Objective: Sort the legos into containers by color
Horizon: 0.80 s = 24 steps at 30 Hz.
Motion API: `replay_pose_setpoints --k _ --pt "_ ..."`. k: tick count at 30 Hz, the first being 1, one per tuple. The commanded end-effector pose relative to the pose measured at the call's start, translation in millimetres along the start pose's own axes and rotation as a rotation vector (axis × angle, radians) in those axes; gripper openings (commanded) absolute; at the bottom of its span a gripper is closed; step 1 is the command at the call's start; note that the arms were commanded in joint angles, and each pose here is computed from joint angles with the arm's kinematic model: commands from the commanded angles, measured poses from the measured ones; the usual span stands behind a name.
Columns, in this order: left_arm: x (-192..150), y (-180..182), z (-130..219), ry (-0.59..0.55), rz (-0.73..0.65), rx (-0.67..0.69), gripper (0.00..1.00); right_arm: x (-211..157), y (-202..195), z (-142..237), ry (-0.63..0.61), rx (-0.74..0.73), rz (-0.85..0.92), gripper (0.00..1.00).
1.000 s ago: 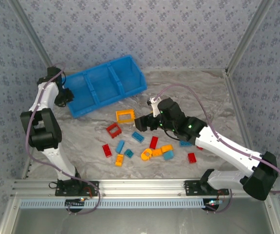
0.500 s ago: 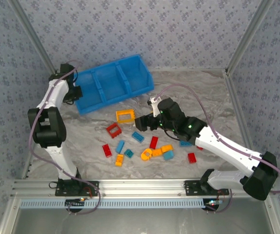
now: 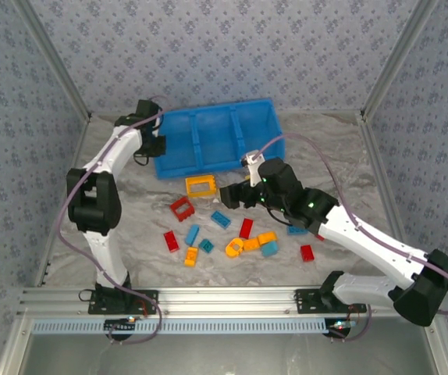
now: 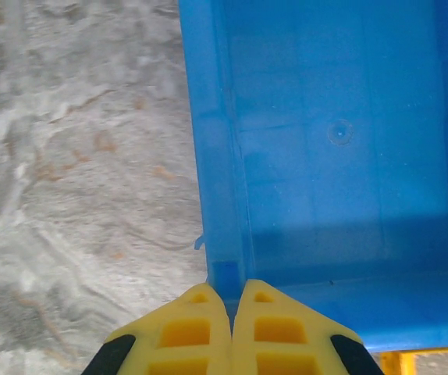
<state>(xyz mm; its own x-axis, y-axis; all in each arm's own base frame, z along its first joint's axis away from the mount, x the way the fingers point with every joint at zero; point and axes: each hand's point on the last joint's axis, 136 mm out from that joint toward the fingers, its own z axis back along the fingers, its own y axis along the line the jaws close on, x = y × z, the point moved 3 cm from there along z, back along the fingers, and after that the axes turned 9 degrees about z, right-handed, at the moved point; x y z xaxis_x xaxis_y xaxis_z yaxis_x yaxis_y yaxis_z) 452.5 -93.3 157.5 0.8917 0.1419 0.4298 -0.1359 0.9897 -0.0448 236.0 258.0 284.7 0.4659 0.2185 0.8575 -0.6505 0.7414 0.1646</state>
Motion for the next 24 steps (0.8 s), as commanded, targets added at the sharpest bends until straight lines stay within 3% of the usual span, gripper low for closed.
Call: replay_pose_setpoints --k 1,9,13,24 --pt "-27.2 -22.7 -7.5 0.073 -0.050 -0.040 0.00 -3.9 -6.5 7.5 0.009 -0.031 -0.019 0.90" --pt "-38.3 -28.5 3.5 0.043 0.000 -0.045 0.00 -5.1 -6.9 9.5 0.006 -0.030 -0.027 0.90" --pt "-30.9 -22.2 1.0 0.040 0.071 -0.031 0.00 -9.3 -8.6 9.3 0.016 -0.037 -0.031 0.90" --pt "-13.1 0.0 -0.7 0.032 0.108 -0.005 0.00 -28.3 -39.3 14.6 0.071 -0.159 -0.102 0.91"
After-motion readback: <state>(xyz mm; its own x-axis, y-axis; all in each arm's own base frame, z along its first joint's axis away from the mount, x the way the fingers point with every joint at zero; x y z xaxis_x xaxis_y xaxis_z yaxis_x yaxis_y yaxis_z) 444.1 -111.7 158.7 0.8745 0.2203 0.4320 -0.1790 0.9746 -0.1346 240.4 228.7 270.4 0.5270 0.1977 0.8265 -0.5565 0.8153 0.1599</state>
